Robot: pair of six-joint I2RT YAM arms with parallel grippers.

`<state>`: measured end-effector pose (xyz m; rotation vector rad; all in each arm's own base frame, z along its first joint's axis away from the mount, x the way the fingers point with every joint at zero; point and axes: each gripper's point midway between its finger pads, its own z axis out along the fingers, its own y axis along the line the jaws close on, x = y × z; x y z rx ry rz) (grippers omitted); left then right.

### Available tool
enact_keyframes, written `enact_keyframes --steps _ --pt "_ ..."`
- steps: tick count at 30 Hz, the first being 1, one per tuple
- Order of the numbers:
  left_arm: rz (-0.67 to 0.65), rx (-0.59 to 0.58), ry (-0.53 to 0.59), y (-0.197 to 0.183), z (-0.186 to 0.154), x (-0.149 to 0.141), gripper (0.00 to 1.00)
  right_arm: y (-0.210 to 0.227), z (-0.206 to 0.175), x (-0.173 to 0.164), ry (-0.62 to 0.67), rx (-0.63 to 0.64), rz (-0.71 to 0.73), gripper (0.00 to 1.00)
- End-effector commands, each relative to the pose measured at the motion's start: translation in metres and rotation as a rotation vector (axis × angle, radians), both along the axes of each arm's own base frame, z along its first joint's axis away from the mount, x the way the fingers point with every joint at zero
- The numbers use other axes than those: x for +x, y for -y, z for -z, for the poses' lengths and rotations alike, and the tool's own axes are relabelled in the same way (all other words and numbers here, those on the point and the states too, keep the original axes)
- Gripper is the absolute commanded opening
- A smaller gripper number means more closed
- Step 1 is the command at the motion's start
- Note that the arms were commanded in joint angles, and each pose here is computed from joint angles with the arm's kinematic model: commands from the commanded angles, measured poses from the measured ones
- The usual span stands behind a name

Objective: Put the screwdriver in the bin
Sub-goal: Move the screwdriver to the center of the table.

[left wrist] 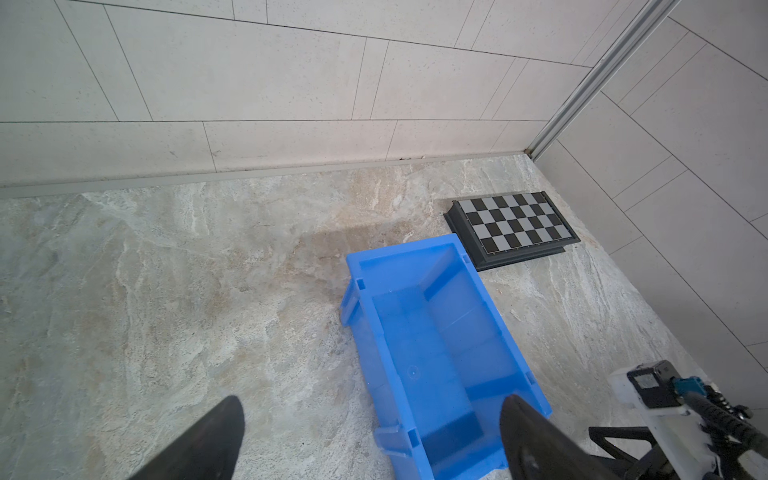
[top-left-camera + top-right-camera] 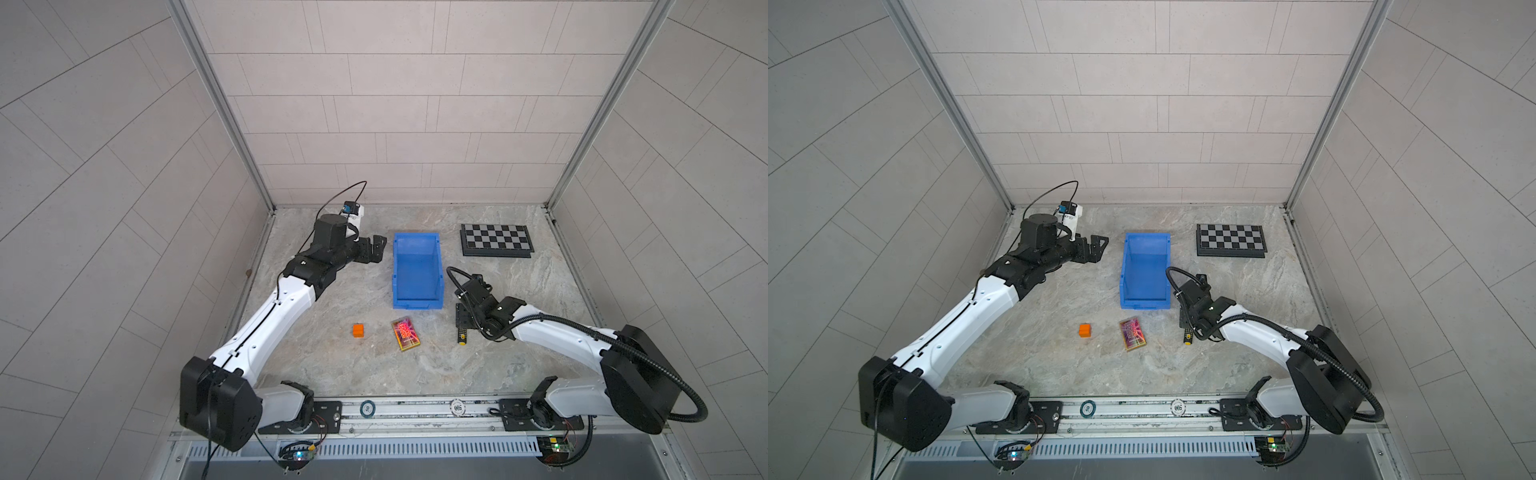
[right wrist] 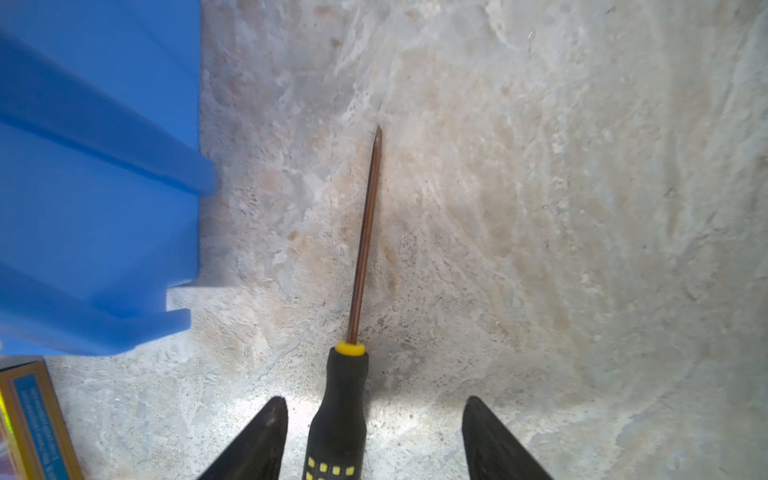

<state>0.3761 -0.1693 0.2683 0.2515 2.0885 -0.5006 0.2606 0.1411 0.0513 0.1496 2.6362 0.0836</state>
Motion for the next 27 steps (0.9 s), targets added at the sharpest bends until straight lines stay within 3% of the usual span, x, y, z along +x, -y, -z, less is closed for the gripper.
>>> enact_keyframes --steps 1,16,22,27 --pt "-0.009 0.014 0.004 -0.002 0.004 0.001 1.00 -0.008 0.006 0.000 -0.008 0.037 0.026 0.67" --pt "-0.020 0.035 0.024 -0.006 -0.001 0.001 1.00 -0.007 0.027 -0.017 -0.051 0.026 0.083 0.47" --pt "-0.013 0.026 0.015 -0.004 0.001 0.002 1.00 -0.005 0.025 -0.018 -0.028 0.034 0.100 0.47" --pt "-0.019 0.033 0.014 -0.005 0.002 0.002 1.00 -0.001 0.030 -0.023 -0.034 0.030 0.098 0.37"
